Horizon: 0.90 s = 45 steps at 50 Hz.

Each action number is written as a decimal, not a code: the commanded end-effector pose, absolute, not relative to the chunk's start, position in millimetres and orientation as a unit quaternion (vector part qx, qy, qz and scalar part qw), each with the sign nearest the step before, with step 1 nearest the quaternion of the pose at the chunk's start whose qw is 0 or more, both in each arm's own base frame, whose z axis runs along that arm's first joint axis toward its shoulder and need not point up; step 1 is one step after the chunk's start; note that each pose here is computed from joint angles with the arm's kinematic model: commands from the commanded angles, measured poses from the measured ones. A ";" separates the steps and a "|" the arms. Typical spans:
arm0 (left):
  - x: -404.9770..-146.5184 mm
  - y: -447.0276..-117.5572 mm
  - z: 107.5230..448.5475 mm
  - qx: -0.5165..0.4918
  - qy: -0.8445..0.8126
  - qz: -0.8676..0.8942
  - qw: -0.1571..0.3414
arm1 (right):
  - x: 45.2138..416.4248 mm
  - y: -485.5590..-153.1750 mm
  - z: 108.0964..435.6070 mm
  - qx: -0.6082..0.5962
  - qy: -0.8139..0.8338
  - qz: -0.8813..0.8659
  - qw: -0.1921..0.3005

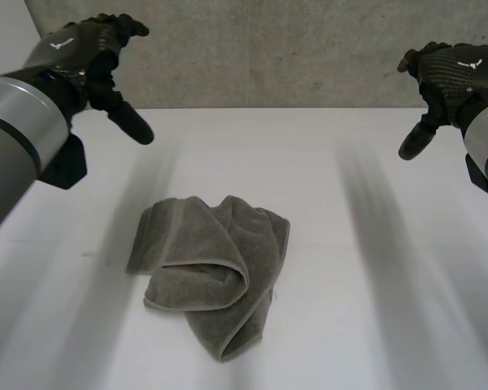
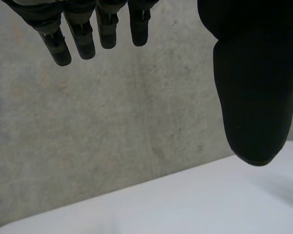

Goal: Fold the towel.

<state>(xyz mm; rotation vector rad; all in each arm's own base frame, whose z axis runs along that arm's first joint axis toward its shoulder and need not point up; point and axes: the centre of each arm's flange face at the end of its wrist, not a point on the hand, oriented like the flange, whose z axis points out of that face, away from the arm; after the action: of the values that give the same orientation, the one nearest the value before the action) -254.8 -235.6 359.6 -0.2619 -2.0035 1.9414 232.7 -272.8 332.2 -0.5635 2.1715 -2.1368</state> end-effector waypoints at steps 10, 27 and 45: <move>-241.9 -237.4 355.3 -0.070 -0.736 0.662 0.123 | 230.9 -272.8 335.3 -0.179 0.701 -0.690 0.023; -248.0 -240.3 342.4 -0.082 -0.740 0.655 0.127 | 234.6 -276.1 325.9 -0.197 0.703 -0.683 0.019; -289.0 -248.0 243.5 -0.295 -0.770 0.554 0.116 | 278.6 -269.5 221.8 -0.248 0.812 -0.500 0.171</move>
<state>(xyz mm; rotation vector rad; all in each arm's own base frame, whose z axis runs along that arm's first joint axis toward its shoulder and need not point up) -276.8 -250.3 274.7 -0.6855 -2.2524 1.7452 258.2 -278.5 257.8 -0.7830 2.3084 -1.6826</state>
